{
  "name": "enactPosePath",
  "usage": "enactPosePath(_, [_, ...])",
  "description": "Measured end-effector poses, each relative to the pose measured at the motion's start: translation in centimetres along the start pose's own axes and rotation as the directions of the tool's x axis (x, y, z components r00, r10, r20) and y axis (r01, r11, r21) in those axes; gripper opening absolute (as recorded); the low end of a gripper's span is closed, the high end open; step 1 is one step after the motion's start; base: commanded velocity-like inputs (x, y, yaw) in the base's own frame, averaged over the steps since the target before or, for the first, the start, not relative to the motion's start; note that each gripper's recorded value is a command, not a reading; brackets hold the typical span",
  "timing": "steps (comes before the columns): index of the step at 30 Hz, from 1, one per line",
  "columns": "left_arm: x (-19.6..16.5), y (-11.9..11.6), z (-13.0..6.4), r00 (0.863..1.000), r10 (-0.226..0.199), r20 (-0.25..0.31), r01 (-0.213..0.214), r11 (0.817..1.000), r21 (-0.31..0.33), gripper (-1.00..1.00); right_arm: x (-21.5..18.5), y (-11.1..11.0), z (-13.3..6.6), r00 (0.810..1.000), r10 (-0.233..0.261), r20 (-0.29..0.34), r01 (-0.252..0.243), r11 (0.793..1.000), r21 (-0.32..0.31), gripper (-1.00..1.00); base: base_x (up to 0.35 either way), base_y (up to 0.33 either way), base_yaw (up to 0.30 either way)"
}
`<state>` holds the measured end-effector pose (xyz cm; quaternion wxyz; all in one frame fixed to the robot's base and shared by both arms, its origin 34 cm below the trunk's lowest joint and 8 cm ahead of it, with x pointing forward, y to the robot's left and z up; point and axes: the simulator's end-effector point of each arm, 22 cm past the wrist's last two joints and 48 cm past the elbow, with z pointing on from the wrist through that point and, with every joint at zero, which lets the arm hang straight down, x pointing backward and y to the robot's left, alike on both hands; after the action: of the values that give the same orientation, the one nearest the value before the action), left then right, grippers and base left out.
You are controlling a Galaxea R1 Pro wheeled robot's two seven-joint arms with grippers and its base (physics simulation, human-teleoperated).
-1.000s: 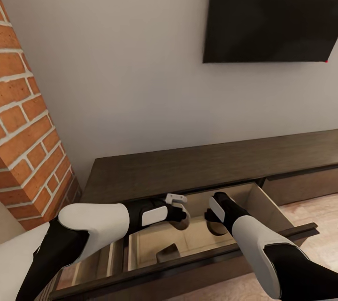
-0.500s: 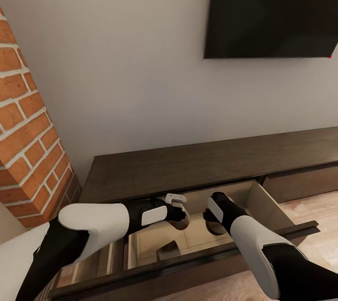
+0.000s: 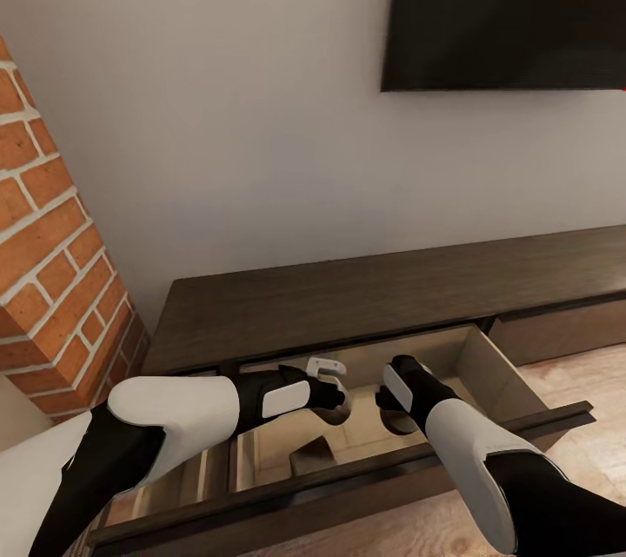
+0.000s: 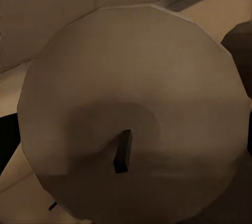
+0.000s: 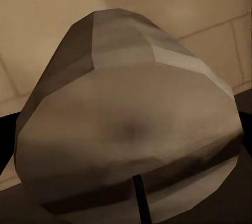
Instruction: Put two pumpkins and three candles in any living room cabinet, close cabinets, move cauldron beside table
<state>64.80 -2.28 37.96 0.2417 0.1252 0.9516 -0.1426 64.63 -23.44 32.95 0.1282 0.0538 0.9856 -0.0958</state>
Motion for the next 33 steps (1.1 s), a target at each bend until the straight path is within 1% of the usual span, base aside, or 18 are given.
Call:
enactPosePath(7, [-0.2,0.0,0.0,1.0,-0.001,0.008,0.001,1.0,-0.001,-1.0,0.0,0.4,-0.1,1.0,-0.004,0.001,0.004,1.0,-0.004,-1.0,0.0,0.0,0.0])
enactPosePath(11, [0.5,0.2,0.7,1.0,-0.008,-0.007,0.008,1.0,0.001,-1.0,0.6,0.7,0.7,1.0,-0.008,-0.016,0.008,1.0,-0.005,-1.0,0.0,0.0,0.0])
enactPosePath(20, [0.4,0.2,0.7,1.0,-0.008,-0.005,0.008,1.0,0.001,-1.0,0.6,0.8,0.7,1.0,-0.009,-0.014,0.009,1.0,-0.006,-1.0,0.0,0.0,0.0])
enactPosePath(25, [1.3,0.4,1.6,1.0,-0.015,-0.024,0.015,1.0,0.003,-1.0,1.1,1.1,1.6,0.999,-0.012,-0.031,0.012,1.0,-0.008,-1.0,0.0,0.0,0.0])
enactPosePath(31, [1.3,0.4,1.6,1.0,-0.015,-0.024,0.015,1.0,0.002,-1.0,0.6,1.3,1.4,1.0,-0.009,-0.015,0.009,1.0,-0.01,-1.0,0.0,0.0,0.0])
enactPosePath(33, [1.6,0.5,2.0,0.999,-0.018,-0.032,0.018,1.0,0.003,-1.0,0.7,1.5,1.8,1.0,-0.007,-0.016,0.006,1.0,-0.012,-1.0,0.0,0.0,0.0])
